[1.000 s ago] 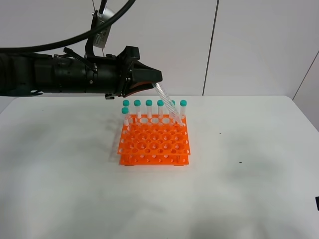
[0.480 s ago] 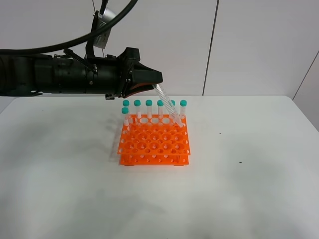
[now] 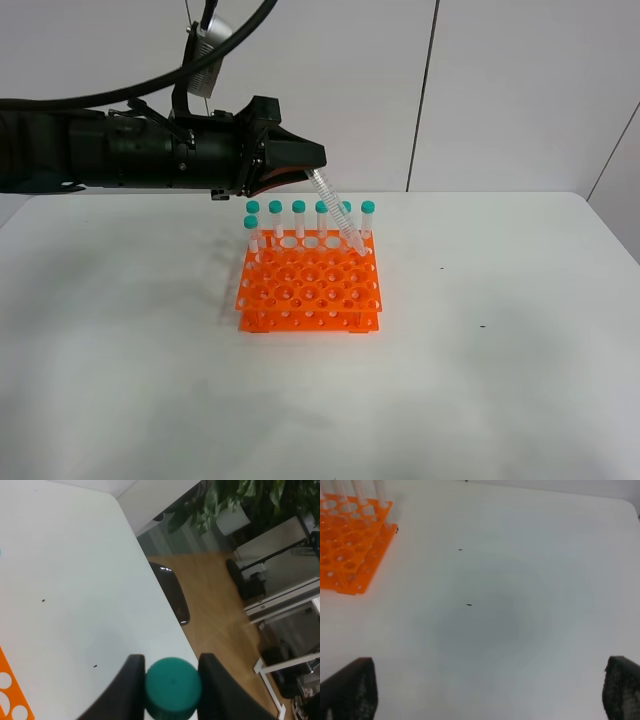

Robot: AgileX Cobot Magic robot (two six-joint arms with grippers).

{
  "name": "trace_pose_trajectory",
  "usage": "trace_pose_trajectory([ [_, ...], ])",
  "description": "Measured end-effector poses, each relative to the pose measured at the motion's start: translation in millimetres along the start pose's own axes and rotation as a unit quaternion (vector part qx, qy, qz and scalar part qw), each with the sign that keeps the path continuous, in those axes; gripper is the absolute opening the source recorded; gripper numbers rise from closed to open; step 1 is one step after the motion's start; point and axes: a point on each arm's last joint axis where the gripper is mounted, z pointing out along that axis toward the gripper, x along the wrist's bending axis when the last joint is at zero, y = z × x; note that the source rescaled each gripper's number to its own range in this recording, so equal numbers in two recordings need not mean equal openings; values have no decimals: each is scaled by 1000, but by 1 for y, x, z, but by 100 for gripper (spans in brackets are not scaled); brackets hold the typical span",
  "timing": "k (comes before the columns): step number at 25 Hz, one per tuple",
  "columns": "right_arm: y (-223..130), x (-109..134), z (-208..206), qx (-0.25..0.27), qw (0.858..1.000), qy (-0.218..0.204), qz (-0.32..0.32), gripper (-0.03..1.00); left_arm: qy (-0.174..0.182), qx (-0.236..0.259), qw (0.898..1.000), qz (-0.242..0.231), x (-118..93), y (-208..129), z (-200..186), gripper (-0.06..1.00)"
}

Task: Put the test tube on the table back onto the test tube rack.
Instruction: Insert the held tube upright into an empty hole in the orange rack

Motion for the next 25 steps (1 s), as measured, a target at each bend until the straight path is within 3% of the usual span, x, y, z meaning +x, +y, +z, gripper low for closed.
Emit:
trace_pose_trajectory([
  [8,0,0,0,0,1000,0,0,100,-5,-9,1000,8,-6,6,-2,0],
  [15,0,0,0,0,1000,1,1,100,-25,-62,994,81,-45,30,-36,0],
  [19,0,0,0,0,1000,1,1,100,15,-82,985,154,-55,35,-55,0],
  [25,0,0,0,0,1000,1,1,100,90,-103,959,247,-55,42,-73,0],
])
